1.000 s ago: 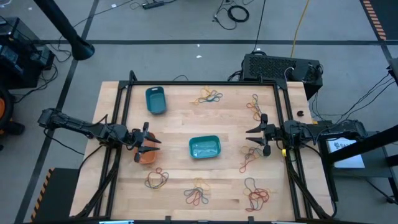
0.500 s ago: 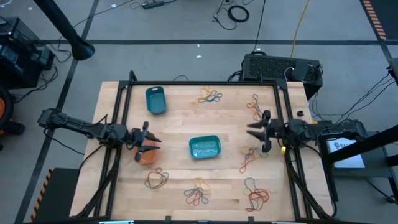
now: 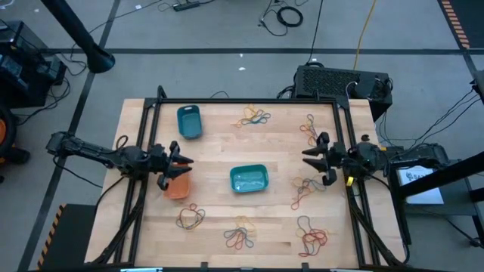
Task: Sort rubber bands into baskets
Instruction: Put the blue rubber band into the green bin
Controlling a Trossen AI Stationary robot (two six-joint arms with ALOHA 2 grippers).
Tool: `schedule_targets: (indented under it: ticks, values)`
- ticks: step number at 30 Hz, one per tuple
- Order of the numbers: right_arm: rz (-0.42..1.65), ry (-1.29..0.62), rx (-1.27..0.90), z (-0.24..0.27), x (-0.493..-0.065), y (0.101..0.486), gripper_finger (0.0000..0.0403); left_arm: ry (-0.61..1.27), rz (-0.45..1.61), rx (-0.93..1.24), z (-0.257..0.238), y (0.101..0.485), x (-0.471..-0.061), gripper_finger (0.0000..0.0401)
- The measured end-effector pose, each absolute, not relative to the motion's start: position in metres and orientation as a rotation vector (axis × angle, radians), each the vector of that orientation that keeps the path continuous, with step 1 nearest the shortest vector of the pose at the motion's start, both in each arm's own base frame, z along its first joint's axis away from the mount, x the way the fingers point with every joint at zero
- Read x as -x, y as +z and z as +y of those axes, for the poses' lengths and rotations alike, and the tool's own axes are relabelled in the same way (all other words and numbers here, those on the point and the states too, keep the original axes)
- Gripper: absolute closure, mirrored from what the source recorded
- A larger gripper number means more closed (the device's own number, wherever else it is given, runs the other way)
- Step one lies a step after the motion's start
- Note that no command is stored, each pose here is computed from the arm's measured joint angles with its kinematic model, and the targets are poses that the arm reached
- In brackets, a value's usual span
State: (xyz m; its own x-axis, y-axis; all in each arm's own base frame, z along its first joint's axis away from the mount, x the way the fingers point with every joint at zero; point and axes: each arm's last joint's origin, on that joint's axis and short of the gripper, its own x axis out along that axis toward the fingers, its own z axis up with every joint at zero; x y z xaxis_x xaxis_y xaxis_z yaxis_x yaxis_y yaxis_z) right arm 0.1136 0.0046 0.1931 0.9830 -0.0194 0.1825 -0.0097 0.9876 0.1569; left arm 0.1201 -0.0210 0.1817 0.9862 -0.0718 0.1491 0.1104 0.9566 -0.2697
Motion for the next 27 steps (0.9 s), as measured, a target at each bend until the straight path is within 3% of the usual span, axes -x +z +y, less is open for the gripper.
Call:
schedule_targets:
  ticks: [13, 22, 27]
  values:
    - [-0.009, -0.066, -0.119, 0.005, -0.149, 0.206, 0.0277, -0.075, -0.189, 0.213, -0.02, 0.186, -0.12, 0.0257]
    - [0.169, -0.045, -0.125, 0.015, -0.202, 0.212, 0.0277, -0.142, 0.003, 0.246, -0.028, 0.187, -0.135, 0.0257]
    - [0.259, 0.106, -0.056, 0.036, -0.234, 0.214, 0.0277, -0.2, 0.12, 0.231, -0.041, 0.195, -0.155, 0.0257]
